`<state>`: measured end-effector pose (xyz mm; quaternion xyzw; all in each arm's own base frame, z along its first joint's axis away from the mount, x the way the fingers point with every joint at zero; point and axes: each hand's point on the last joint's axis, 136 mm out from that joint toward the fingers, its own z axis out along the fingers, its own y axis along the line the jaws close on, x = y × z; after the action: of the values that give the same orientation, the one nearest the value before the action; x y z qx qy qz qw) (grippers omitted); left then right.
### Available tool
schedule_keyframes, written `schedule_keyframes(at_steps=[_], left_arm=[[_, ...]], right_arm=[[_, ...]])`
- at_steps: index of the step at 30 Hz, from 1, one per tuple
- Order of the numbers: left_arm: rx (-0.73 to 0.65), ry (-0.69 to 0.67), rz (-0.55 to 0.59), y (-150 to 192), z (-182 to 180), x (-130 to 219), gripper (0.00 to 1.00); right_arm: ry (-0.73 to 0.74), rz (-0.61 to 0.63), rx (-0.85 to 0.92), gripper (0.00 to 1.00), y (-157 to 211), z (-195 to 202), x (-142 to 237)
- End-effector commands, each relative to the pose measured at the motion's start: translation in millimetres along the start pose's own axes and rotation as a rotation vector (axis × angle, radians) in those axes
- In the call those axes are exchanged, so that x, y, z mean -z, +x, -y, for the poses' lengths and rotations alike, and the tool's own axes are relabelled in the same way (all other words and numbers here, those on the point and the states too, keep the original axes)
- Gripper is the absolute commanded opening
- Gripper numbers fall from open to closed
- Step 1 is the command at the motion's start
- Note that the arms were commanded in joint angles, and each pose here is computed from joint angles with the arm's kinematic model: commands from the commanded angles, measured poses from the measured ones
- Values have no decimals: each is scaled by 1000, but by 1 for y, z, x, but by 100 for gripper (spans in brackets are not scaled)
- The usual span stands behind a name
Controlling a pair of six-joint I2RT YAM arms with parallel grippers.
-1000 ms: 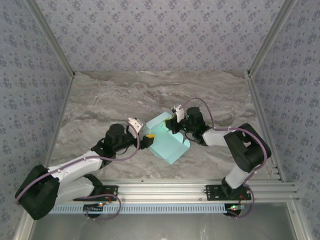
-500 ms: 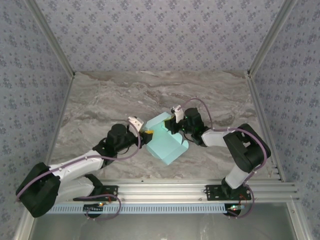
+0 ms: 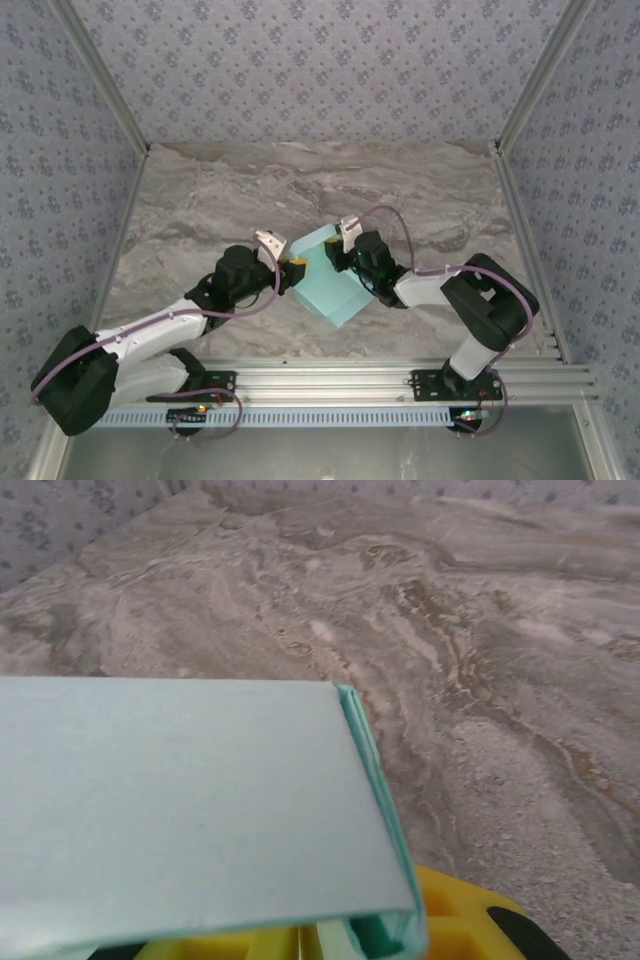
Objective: Fold the paper box
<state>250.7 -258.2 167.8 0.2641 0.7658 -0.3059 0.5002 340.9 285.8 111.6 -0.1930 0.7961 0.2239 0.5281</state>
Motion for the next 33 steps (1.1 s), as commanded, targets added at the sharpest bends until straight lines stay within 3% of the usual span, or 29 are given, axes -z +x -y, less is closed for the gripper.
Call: schedule_keyframes(at_steps=[1, 5, 11, 17, 25, 33], left_arm=[[19, 44, 65, -24, 14, 4, 33], [40, 9, 53, -20, 8, 3, 33], [47, -20, 37, -20, 3, 3, 34], [44, -21, 27, -19, 3, 3, 34], [70, -18, 43, -23, 4, 6, 34], [109, -3, 60, -26, 7, 6, 34]], right_arm=[[188, 62, 10, 19, -10, 30, 2], [69, 115, -6, 35, -12, 17, -2], [-124, 174, 11, 39, -20, -1, 3], [-162, 199, 28, 44, -32, 3, 7], [-86, 137, 24, 33, -22, 15, -12], [116, 97, 37, 21, -6, 34, -25]])
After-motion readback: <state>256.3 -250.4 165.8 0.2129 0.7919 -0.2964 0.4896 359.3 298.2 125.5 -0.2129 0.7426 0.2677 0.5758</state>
